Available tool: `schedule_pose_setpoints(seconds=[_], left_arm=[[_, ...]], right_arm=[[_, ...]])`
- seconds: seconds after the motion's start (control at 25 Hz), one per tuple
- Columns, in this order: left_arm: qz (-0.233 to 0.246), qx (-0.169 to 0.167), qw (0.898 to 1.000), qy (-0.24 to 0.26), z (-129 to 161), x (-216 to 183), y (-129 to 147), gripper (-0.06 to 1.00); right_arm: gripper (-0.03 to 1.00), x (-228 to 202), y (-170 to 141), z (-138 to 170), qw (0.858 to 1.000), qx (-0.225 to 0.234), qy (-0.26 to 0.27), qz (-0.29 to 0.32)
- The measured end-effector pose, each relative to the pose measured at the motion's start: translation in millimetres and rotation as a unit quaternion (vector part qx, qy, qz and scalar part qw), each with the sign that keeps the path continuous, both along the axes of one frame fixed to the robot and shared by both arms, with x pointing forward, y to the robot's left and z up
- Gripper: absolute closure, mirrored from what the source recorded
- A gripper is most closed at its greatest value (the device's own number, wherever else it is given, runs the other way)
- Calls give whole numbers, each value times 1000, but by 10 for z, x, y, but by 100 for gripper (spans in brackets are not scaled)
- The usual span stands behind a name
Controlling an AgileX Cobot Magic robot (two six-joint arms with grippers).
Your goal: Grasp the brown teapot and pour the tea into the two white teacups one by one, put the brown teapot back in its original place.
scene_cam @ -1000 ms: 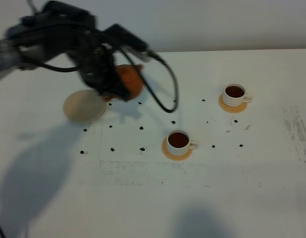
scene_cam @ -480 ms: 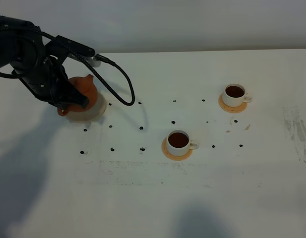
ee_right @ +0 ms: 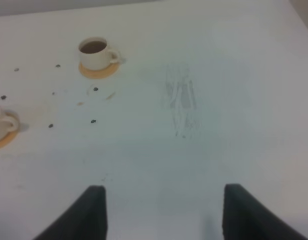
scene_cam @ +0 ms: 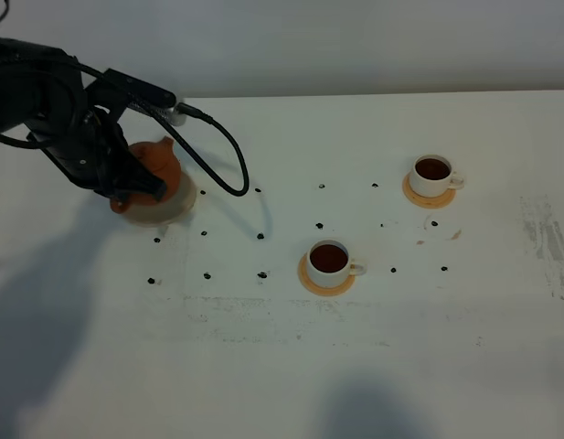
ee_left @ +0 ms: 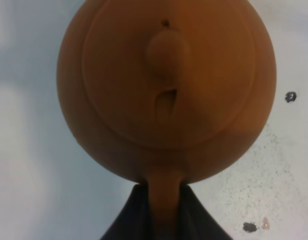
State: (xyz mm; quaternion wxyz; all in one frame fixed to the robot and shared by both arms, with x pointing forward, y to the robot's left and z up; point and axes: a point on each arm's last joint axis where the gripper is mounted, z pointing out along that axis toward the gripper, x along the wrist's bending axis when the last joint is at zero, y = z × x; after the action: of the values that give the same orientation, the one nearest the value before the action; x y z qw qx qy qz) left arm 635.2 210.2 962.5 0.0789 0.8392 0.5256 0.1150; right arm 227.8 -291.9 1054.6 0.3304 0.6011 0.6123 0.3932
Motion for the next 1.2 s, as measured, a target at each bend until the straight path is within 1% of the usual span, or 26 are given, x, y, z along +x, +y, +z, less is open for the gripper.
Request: schedule_pose_setpoints(seconds=[0.16,0.36,0.72,1.08,1.16,1.2], left_arm=[[6,-1,1000,6,-149,51,32,87],[19,0,1000,5,-202,93,140,87],[19,1,1000,14,-318,115,137,87],[20,-8,1000,-3,-343,154,121,87],[21,-10,1000,-3,-343,153,114,84],[21,-10,1000,-3,-343,152,108,81]], right_arm=[[47,0,0,0,1000,0,0,0],[47,0,1,0,1000,0,0,0],[47,0,3,0,1000,2,0,1],[47,-1,12,1,1000,6,0,4],[47,-1,13,1,1000,6,0,5],[47,-1,13,1,1000,6,0,5]])
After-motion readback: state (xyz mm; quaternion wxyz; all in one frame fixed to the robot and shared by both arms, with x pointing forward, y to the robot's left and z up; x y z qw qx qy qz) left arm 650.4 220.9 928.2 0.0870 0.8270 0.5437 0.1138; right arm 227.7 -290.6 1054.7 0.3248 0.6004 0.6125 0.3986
